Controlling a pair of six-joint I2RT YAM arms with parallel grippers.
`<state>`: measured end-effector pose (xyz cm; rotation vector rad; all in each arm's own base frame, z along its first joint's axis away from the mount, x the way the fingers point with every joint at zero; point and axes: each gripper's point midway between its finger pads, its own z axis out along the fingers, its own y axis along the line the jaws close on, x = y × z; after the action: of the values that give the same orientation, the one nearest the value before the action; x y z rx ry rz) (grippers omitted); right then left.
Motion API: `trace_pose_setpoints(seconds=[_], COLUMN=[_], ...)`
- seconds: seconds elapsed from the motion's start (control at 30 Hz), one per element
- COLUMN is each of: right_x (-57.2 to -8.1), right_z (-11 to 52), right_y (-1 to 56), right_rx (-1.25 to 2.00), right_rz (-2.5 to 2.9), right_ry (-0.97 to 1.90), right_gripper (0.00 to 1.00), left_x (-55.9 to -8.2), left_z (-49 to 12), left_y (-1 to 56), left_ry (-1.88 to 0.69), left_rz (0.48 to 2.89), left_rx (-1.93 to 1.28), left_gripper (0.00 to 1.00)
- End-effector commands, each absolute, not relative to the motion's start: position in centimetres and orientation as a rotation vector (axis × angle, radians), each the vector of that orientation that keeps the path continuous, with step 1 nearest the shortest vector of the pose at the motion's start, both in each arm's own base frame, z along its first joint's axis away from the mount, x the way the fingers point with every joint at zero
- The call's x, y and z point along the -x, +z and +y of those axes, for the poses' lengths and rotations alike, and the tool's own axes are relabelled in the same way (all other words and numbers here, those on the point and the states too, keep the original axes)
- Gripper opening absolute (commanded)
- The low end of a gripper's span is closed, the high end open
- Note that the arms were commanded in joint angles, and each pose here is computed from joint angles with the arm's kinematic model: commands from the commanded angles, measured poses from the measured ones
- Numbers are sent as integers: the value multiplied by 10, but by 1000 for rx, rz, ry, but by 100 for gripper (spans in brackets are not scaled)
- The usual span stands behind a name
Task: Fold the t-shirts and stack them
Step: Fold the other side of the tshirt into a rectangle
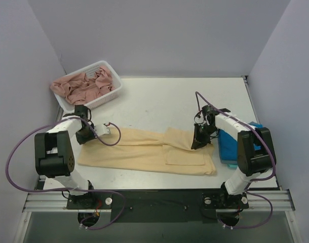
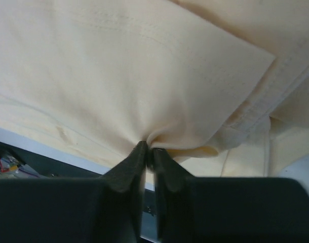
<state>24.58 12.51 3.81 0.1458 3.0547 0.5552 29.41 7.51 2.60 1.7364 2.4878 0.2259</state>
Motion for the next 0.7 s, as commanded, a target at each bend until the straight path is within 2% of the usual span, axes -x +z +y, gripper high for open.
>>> trace_pose_setpoints(seconds=[0.0,0.03,0.07,0.1,0.13,0.3,0.4,0.47,0.53,0.57,0.63,0.67], right_x=[-242,-242,-242,-243,-241,-236,-245,-254,-260,-262,-266,-268], right_z=[110,111,112,112,111,104,104,104,105,108,108,106], right_y=[33,34,35,39,40,54,67,72,69,67,59,53], right_rx=[-230,-230,-240,-241,-257,-336,-345,-358,-385,-393,-412,-430], right_rz=[3068,3067,3064,3047,3047,2983,2920,2893,2891,2891,2902,2915], right_ry=[418,427,431,434,437,471,495,508,525,542,537,522], right_gripper=[17,23,33,34,35,37,37,37,37,37,37,37], left_x=[-295,-291,-296,-292,-299,-326,-329,-338,-341,-339,-327,-333], left_z=[78,75,75,71,70,27,-28,-78,-129,-146,-211,-230], left_y=[30,30,36,38,48,112,154,176,184,182,173,175], left_ry=[201,167,169,123,132,-77,-344,-486,-609,-645,-760,-791], left_rz=[2523,2537,2527,2535,2513,2362,2281,2214,2200,2225,2235,2228], left_rx=[-1736,-1742,-1735,-1735,-1720,-1579,-1457,-1365,-1287,-1248,-1257,-1192], left_gripper=[11,22,46,53,72,82,83,79,65,49,40,40])
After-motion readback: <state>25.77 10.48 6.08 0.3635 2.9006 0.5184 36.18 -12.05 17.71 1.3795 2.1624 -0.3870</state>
